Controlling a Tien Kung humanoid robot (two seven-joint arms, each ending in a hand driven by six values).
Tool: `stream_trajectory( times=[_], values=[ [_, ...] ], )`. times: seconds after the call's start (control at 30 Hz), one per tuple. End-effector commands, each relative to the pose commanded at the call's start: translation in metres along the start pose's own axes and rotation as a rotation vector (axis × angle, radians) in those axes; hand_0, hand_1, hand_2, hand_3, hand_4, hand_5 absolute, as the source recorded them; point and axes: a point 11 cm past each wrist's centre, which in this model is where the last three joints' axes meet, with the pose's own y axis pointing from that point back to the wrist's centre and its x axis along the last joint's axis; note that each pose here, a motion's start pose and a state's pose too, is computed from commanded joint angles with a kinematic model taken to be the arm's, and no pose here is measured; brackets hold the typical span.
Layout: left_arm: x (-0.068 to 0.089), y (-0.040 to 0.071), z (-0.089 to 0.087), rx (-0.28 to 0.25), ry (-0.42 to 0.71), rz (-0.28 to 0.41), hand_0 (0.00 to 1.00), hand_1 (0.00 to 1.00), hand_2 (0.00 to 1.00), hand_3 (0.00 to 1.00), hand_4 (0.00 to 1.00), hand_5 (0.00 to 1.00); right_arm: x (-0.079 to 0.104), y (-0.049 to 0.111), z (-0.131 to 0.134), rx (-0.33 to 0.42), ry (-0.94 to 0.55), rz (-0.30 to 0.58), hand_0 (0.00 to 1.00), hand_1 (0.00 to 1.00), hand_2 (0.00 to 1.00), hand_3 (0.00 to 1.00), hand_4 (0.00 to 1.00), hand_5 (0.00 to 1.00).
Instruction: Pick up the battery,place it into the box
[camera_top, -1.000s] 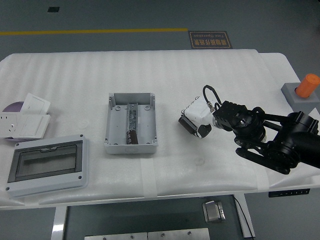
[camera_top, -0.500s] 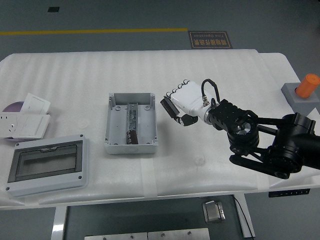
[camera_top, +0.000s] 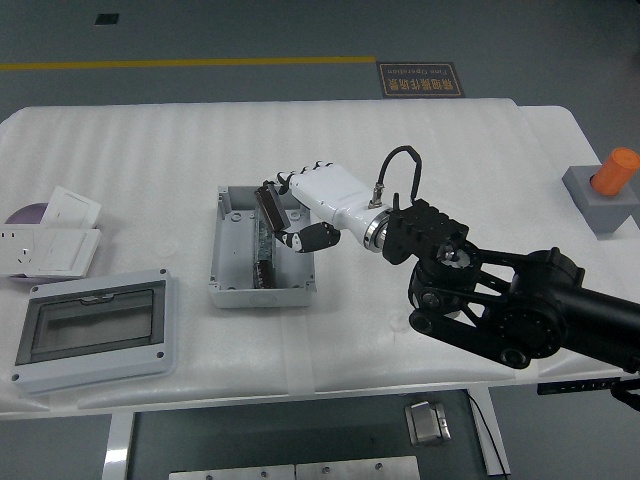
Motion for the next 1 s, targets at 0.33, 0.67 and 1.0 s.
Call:
stream_trajectory(
  times=[0.33,0.67,1.0],
  values=[
    [-0.002,0.0,-0.011,0.043,-0.001,-0.018,0.632,0.652,0.29,0.551,0.491,0.509,-0.031,0.0,0.011,-0.046,-0.017,-0.052,0.974,0.877,0.962,0.998,0.856,0.478],
    [0.001,0.0,-0.011,0.04,0.004,-0.01,0.634,0.653,0.29,0.548,0.49,0.497,-0.029,0.001,0.017,-0.064,-0.041,-0.05,0.993,0.899,0.971,0.998,0.921,0.532],
    [-0.003,0.0,-0.014,0.047,0.009,-0.017,0.633,0.653,0.288,0.547,0.488,0.491,-0.001,0.018,0.075,-0.199,-0.245,0.05,0.992,0.886,0.956,0.998,0.928,0.538]
  ],
)
